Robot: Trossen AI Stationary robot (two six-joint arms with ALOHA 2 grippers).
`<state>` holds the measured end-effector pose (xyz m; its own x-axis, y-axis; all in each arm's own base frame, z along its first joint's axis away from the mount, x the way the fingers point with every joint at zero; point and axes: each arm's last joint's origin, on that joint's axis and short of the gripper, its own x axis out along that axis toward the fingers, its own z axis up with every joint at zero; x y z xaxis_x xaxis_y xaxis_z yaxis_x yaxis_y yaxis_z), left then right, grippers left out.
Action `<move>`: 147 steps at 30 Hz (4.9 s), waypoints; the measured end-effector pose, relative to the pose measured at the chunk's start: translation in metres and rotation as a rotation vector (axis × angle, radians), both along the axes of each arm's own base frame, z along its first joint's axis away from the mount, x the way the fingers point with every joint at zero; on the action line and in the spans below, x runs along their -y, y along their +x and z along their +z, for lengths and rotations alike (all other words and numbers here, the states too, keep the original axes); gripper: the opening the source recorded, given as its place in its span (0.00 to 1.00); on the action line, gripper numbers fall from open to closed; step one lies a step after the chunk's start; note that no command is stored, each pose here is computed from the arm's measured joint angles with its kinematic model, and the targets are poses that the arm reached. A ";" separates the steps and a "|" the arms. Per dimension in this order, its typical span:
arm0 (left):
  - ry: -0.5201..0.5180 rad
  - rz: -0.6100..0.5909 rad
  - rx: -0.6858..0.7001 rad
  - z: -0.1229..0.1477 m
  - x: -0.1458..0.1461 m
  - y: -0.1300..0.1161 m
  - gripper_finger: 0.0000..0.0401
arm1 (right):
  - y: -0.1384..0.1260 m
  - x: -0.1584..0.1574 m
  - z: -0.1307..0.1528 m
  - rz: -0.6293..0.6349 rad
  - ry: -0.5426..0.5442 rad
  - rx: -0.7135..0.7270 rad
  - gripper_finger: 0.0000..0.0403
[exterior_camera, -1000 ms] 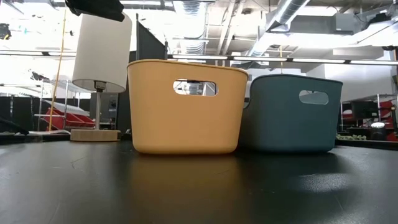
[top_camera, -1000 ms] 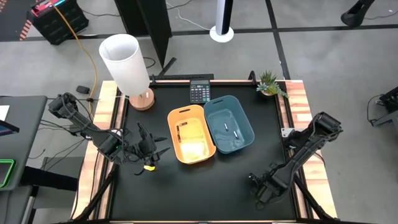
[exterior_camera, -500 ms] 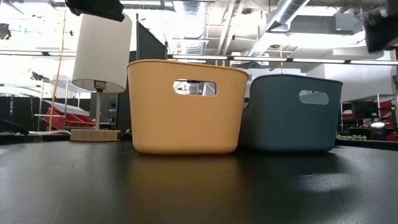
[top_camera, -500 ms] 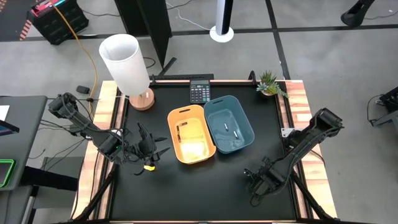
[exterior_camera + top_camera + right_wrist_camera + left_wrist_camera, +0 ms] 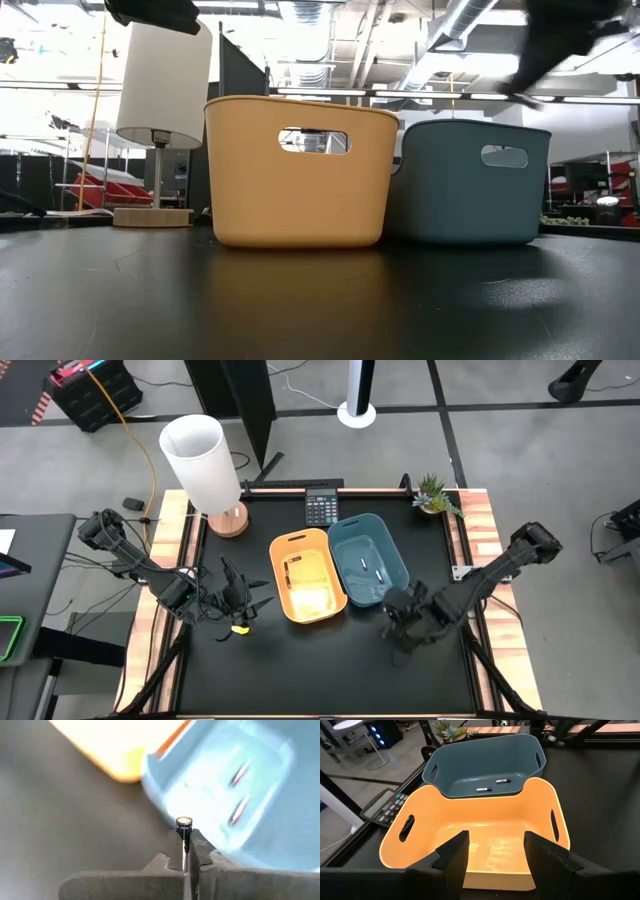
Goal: Sort batteries
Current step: Put the silver battery into the blue bin, then return to Home Position
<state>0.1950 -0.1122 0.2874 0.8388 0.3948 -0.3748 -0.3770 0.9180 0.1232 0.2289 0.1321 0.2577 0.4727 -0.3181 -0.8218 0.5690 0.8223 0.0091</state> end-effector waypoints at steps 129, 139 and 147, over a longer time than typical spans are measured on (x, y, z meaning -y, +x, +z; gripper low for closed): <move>0.025 -0.240 0.467 -0.114 -0.109 -0.099 0.00 | -0.132 0.120 -0.088 0.625 -0.416 0.949 0.08; 0.025 -0.239 0.467 -0.114 -0.109 -0.099 0.00 | -0.132 0.120 -0.089 0.625 -0.416 0.948 0.08; 0.023 -0.239 0.467 -0.114 -0.109 -0.099 0.00 | -0.132 0.120 -0.089 0.623 -0.416 0.947 0.08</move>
<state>0.0961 -0.0029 0.1729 0.9822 0.1756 0.0673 -0.1769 0.9841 0.0134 0.0965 0.0120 0.1690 0.9988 0.0212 0.0451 -0.0155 0.9923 -0.1228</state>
